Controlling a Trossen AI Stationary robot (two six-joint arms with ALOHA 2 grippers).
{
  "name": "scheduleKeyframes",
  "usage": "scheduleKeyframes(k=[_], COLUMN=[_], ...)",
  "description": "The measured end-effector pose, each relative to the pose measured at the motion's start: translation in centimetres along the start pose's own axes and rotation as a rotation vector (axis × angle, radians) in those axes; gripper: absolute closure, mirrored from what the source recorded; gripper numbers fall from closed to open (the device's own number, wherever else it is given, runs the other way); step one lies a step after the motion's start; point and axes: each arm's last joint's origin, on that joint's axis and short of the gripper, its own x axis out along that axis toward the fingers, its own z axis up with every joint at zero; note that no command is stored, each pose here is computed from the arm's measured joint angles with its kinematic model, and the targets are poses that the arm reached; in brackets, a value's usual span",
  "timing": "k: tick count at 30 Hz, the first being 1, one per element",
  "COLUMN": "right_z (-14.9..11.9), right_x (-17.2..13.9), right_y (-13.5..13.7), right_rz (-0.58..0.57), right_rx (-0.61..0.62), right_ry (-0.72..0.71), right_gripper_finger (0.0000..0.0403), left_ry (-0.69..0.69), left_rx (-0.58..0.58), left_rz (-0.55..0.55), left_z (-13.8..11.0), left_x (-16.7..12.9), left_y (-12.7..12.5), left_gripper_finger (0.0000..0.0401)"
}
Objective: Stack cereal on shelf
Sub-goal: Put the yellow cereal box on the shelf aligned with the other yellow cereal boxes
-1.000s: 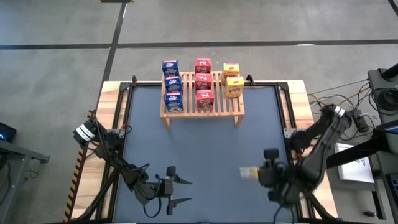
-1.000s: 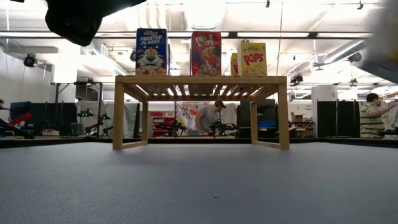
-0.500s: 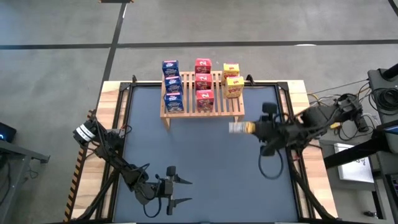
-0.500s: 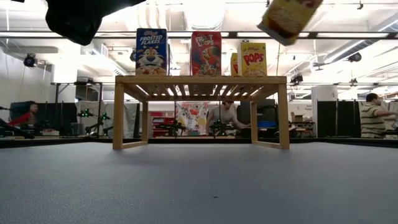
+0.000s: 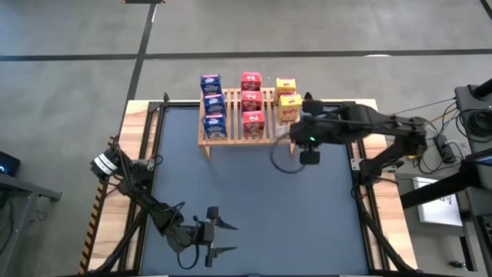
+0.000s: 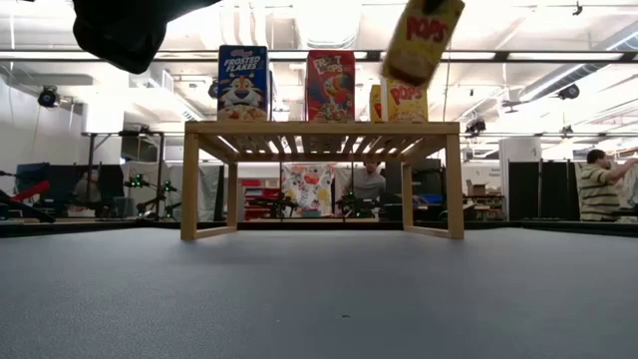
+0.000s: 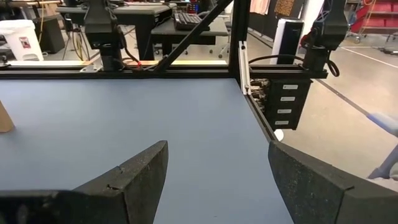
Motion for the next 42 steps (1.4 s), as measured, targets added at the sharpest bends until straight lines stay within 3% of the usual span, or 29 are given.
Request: scheduleKeyframes(k=[5,10,24,42], right_z=[0.7,1.8,1.2,1.8], right_x=[1.0,1.4,4.2,7.3], right_y=[-1.9,-3.1,-5.8,-5.9], right_rz=[-0.009,0.075,0.112,0.188], right_rx=[-0.008,-0.012,0.016,-0.067], right_ry=[0.176,0.112,0.219,0.273], right_gripper_finger=[0.0275,0.0275,0.0275,0.0275], left_ry=[0.001,0.000,0.000,0.004], left_rx=[0.000,-0.001,-0.014,-0.018], left_rz=[-0.005,-0.005,-0.011,-0.034], left_z=[0.0,0.0,0.1,0.1], left_x=[0.0,0.0,0.0,0.0], left_y=[0.0,0.0,-0.1,-0.1], left_gripper_finger=[0.0140,0.0140,0.0140,0.0140])
